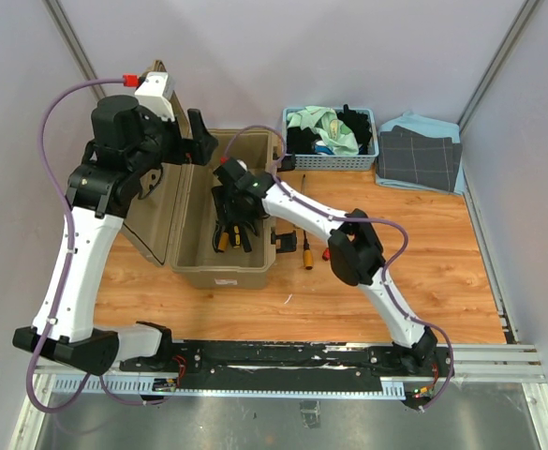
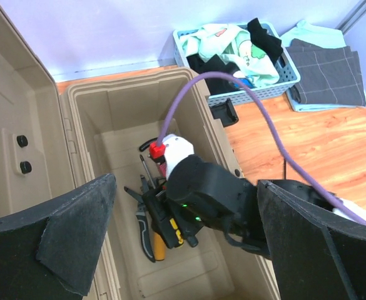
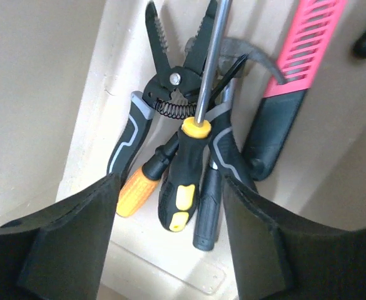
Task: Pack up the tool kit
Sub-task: Place the screwdriver in the toolbox, then pick up the screwdriver from the center of the board.
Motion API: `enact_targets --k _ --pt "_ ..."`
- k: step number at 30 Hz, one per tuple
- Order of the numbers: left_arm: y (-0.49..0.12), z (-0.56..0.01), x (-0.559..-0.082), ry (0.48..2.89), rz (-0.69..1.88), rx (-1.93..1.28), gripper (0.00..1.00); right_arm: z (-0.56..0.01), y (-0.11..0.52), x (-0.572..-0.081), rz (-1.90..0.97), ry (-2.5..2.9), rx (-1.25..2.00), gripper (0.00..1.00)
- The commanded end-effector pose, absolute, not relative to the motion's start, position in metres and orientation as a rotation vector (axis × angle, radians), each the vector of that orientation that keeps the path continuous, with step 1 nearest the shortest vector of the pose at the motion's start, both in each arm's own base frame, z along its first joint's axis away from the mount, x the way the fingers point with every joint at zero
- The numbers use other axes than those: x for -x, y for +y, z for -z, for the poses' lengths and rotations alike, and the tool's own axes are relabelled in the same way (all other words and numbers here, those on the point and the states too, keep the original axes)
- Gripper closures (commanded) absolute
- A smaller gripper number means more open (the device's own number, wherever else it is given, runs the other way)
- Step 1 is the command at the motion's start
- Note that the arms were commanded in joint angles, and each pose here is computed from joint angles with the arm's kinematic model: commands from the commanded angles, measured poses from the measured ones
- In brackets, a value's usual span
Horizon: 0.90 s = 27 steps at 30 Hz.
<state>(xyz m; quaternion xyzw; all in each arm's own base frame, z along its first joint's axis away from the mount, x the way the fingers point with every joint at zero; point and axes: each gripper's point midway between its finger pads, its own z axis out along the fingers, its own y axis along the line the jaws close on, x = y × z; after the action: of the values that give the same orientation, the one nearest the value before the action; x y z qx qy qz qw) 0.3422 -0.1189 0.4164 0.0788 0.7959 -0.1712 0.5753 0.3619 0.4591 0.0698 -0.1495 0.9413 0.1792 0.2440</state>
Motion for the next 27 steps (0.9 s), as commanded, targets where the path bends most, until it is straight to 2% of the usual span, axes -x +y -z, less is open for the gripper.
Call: enact_targets --k 1,10,16,20,27 --pt "-0.111 -0.434 -0.339 1.794 0.38 -0.157 0.01 -0.163 0.439 -0.384 -0.482 2.355 0.428 0.29" --pt "-0.106 -0.445 -0.342 1.745 0.364 -0.123 0.01 -0.271 0.302 -0.426 -0.364 2.161 0.188 0.06" --pt "-0.108 -0.444 -0.346 1.745 0.373 -0.119 0.0 -0.291 0.193 -0.423 -0.298 2.13 0.012 0.05" --pt "-0.113 -0.439 -0.35 1.761 0.39 -0.127 0.01 -0.26 0.148 -0.399 -0.153 2.226 -0.029 0.05" --pt "-0.119 -0.435 -0.355 1.777 0.422 -0.132 0.01 -0.15 0.116 -0.33 0.023 2.533 -0.293 0.11"
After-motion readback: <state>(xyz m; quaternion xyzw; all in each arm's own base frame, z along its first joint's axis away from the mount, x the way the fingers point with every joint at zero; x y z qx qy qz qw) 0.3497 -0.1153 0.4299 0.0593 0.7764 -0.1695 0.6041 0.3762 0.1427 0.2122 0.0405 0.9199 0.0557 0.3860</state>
